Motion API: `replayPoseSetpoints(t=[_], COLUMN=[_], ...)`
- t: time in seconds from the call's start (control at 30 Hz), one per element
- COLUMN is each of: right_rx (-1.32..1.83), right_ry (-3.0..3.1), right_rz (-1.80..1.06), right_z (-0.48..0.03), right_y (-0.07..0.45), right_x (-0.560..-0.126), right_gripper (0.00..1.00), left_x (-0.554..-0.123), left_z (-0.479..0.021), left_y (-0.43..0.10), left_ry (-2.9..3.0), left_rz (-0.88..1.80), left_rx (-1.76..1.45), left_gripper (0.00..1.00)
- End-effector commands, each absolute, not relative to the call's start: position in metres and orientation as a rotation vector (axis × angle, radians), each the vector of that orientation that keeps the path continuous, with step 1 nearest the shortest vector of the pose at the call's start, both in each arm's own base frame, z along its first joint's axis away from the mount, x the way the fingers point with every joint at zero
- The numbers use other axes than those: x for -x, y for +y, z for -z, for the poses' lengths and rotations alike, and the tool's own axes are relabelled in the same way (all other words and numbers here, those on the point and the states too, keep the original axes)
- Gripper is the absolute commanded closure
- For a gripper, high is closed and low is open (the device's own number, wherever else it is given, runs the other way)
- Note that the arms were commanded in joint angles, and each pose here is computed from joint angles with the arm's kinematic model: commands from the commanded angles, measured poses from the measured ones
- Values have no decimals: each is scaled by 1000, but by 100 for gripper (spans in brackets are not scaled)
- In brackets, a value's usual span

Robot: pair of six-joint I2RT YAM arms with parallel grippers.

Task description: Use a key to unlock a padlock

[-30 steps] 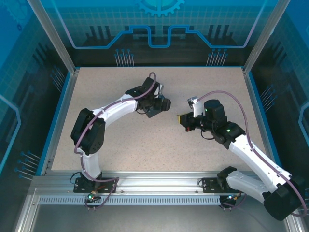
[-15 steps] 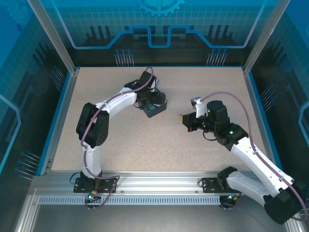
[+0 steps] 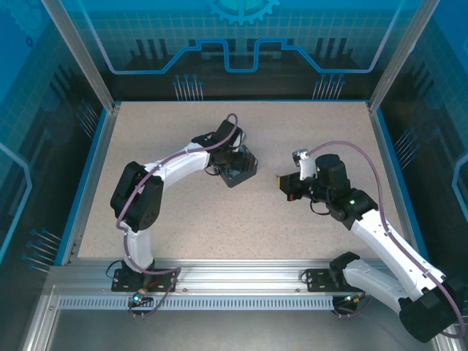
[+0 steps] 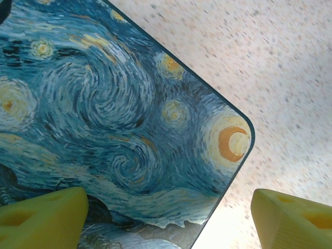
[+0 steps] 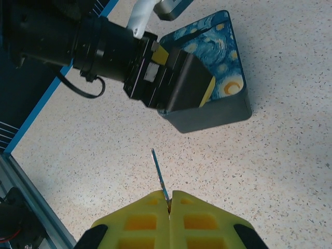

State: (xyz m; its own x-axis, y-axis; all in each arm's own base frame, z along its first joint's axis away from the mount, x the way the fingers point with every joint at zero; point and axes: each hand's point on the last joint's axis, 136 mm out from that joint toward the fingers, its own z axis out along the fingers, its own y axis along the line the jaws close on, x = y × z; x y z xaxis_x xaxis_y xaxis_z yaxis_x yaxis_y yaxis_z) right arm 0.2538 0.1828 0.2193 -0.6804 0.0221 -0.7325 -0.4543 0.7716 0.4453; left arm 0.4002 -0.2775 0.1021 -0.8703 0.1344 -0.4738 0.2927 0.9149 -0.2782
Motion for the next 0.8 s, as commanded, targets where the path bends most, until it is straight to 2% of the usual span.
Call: replayPoseSetpoints(t=[0.0,0.3,0.5,0.67,0.77], right_rx=[280,218,145,126,125], right_ry=[2214,2268,2315,2324,2320], right_rz=[-783,-727,-704,-740,-790], right_z=[-220,-210,-194,-187,-185], right_y=[175,160,147,147,154], right_x=[-254,-255,-257,-259,-260], right_gripper=[100,100,100,100,100], left_x=[-363,-324,-327,-333,-333], left_z=[-96,-101,-149,-203,-210], left_y=[-295,-342,-357,-336,-305], left_ry=[2700,2690,2553,2392,2339], left_rz=[593,793,938,965,945], left_rx=[-290,-298,-354,-380,-347], left_gripper=[17,18,16,14,13])
